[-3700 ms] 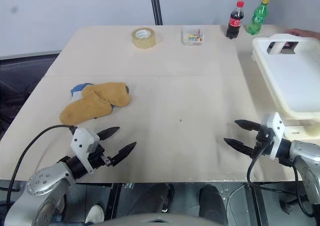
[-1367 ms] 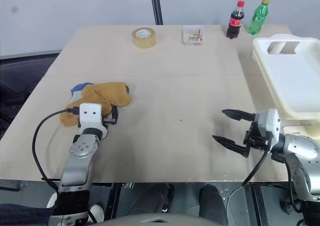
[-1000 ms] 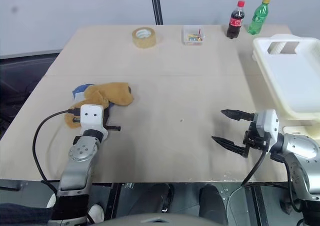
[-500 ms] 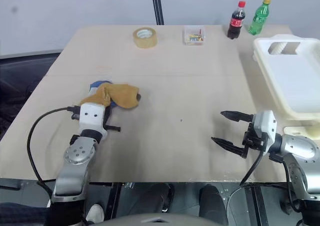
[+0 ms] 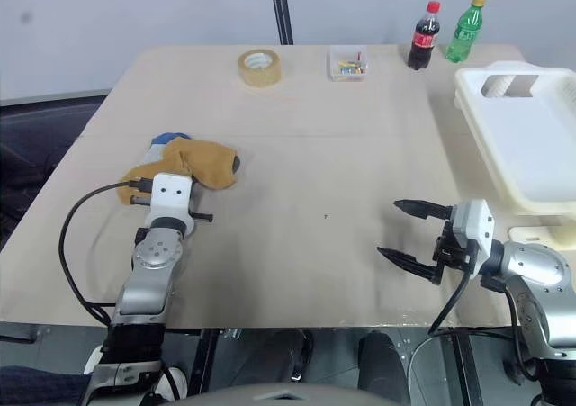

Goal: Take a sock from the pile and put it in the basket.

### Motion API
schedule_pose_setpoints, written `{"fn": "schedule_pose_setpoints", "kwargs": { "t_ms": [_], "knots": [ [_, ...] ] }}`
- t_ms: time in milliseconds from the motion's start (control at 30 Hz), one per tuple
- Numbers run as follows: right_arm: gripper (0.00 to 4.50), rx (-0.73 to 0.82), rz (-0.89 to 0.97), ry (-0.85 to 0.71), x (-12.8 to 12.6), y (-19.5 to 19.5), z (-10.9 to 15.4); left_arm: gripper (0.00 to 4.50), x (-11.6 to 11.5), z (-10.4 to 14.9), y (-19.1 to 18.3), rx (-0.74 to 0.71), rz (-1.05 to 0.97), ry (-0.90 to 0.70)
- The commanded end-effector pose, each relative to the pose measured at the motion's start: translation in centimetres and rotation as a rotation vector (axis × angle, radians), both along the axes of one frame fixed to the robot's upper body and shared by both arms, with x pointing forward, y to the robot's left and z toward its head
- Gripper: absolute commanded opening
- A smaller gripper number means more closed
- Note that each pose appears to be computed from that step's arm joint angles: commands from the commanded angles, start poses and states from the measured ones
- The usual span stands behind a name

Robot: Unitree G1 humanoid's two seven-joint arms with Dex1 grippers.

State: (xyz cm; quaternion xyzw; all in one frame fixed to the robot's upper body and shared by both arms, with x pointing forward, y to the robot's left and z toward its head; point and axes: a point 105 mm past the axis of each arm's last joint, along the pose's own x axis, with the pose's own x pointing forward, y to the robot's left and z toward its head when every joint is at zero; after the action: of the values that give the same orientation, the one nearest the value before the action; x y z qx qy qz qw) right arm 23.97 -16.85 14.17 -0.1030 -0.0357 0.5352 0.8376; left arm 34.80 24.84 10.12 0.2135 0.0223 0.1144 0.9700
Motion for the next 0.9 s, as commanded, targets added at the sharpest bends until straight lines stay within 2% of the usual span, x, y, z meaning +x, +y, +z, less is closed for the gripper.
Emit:
{"fn": "schedule_pose_setpoints", "kwargs": {
  "t_ms": [33,300,533,600,667,767,900],
  "knots": [
    [4.50,0.009,0.005,-0.041,-0.2,0.4,0.6,0.06,1.1,0.8,0.7,0.002,0.068,-0.051],
    [4.50,0.010,0.011,-0.025,0.0,0.8,0.1,0.06,4.1,1.8,-1.2,-0.025,0.011,-0.064],
    [4.50,0.003,0.010,0.014,-0.4,0.9,-0.3,0.06,3.0,1.2,-2.7,-0.067,-0.153,0.038],
    [4.50,-0.002,0.013,0.018,-0.5,0.9,-0.5,0.76,2.7,1.4,-2.7,-0.067,-0.143,0.029],
    [4.50,-0.004,0.016,0.018,-0.4,1.0,-0.5,1.22,2.6,1.6,-2.4,-0.080,-0.116,0.012],
    [4.50,-0.006,0.015,0.017,-0.3,0.9,-0.5,2.65,2.5,1.4,-2.7,-0.101,-0.125,0.026],
    [4.50,-0.020,0.016,0.017,-0.3,0.8,-0.7,2.65,1.9,2.1,-3.8,-0.106,-0.178,0.007]
  ]
}}
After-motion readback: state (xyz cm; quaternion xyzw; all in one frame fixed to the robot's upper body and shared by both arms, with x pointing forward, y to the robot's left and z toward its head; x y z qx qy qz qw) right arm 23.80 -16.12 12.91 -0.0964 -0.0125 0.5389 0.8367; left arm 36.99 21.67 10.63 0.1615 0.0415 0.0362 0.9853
